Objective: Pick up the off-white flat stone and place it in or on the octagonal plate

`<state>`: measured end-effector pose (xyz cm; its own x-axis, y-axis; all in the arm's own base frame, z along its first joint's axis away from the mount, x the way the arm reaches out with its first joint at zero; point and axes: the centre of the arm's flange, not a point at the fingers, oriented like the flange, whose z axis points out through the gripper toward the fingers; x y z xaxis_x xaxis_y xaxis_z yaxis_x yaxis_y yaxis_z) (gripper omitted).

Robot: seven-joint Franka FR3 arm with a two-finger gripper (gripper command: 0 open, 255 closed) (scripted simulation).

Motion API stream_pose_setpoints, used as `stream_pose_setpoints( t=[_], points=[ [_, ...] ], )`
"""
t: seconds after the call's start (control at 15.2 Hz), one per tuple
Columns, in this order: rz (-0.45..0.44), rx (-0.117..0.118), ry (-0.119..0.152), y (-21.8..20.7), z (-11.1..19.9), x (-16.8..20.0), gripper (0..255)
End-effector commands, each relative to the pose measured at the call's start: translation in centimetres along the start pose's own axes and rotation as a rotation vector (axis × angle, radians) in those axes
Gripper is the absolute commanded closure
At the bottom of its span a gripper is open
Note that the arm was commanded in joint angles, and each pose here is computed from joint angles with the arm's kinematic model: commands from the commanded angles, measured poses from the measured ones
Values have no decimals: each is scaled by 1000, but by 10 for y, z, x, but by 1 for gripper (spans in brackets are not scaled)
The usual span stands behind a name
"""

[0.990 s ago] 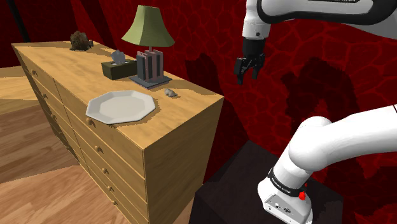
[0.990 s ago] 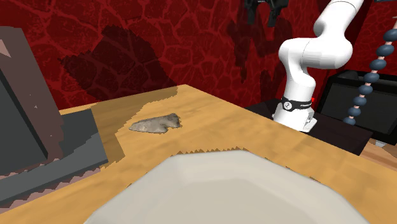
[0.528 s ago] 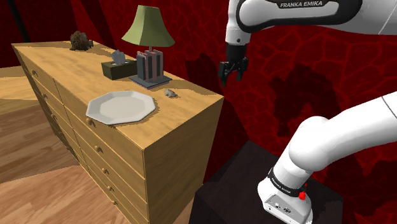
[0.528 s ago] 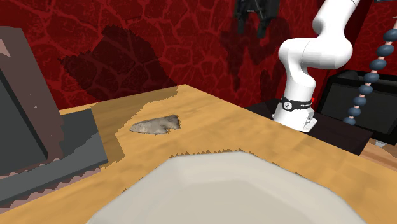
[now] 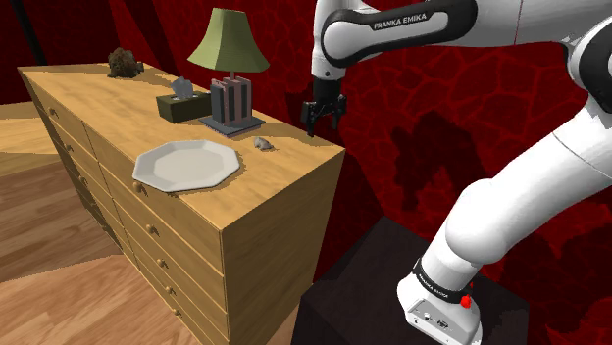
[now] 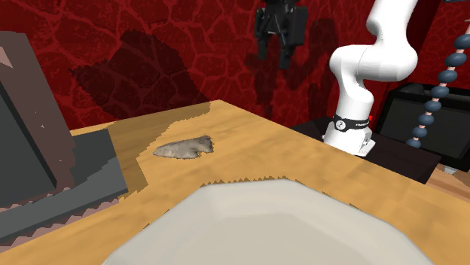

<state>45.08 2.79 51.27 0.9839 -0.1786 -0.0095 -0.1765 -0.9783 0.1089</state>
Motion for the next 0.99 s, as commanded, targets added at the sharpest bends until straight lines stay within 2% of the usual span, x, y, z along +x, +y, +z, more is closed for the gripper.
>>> stream_pose_setpoints(
  t=[0.0,0.92],
  points=[
    [1,2,12,-11,9,19,0],
    [10,11,90,-91,62,164,0]
  ],
)
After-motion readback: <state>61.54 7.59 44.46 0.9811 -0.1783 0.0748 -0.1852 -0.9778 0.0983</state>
